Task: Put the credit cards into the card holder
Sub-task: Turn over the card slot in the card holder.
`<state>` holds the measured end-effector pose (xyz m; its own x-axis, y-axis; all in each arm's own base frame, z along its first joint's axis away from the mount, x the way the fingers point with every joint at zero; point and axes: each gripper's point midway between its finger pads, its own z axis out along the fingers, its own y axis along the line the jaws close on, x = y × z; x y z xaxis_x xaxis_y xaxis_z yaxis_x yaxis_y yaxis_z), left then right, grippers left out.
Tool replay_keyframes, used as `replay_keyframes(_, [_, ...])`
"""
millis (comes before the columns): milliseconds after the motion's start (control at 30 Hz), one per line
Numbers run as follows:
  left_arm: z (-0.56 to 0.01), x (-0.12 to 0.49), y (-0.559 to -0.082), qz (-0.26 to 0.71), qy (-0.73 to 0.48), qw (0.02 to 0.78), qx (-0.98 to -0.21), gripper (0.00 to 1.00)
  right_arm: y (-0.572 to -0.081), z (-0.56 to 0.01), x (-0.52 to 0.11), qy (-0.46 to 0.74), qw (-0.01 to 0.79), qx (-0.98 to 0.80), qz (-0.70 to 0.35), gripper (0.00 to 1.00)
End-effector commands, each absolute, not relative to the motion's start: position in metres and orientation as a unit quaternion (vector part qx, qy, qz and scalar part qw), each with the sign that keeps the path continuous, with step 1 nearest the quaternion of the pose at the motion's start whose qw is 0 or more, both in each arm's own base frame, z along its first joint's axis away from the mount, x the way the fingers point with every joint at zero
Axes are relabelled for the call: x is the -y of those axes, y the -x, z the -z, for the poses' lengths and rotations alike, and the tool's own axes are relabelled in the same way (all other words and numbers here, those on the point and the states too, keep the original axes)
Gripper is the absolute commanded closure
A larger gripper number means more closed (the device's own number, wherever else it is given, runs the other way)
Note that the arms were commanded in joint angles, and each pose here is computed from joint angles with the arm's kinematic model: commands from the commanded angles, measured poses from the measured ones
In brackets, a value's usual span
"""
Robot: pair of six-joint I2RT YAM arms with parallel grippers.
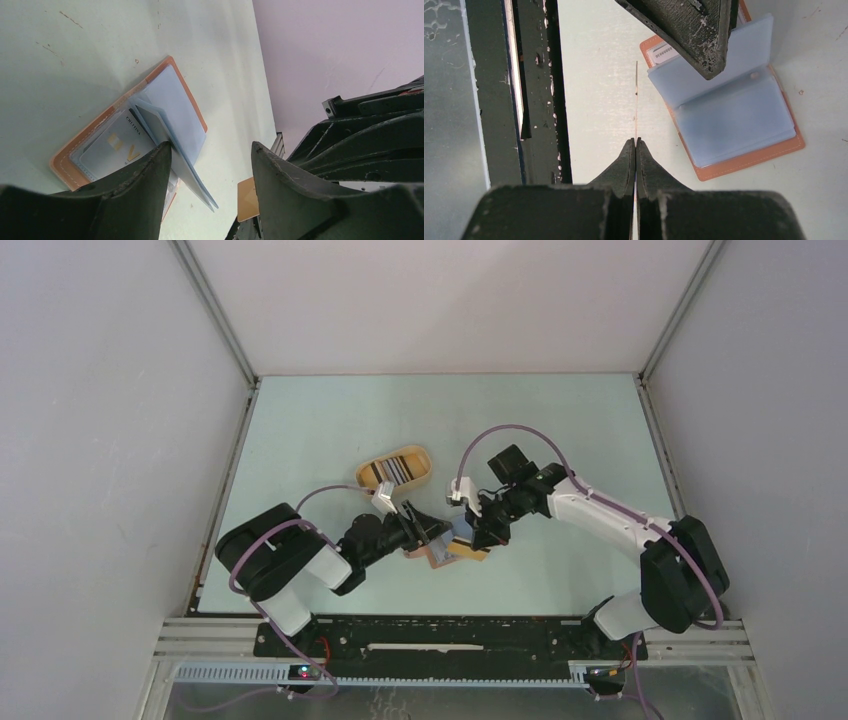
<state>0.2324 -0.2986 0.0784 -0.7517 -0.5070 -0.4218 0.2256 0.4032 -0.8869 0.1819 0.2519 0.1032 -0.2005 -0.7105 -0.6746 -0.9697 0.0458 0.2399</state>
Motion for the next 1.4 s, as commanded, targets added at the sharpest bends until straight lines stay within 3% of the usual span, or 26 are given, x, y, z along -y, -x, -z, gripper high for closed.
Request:
replay_keyframes(0, [-0.082,0.297,-0.232,0.547,0.092,0.342,-0.759,0.36,-0.181,-0.104,-0.257,0.612,0.199,-0.687,-0.337,1.00])
replay_keyframes(1367, [-0.081,0.297,-0.232,0.549,0.093,0.340,-0.757,0.36,-0.198,-0.098,-0.250,0.593,0.209,-0.716,-0.303,1.00])
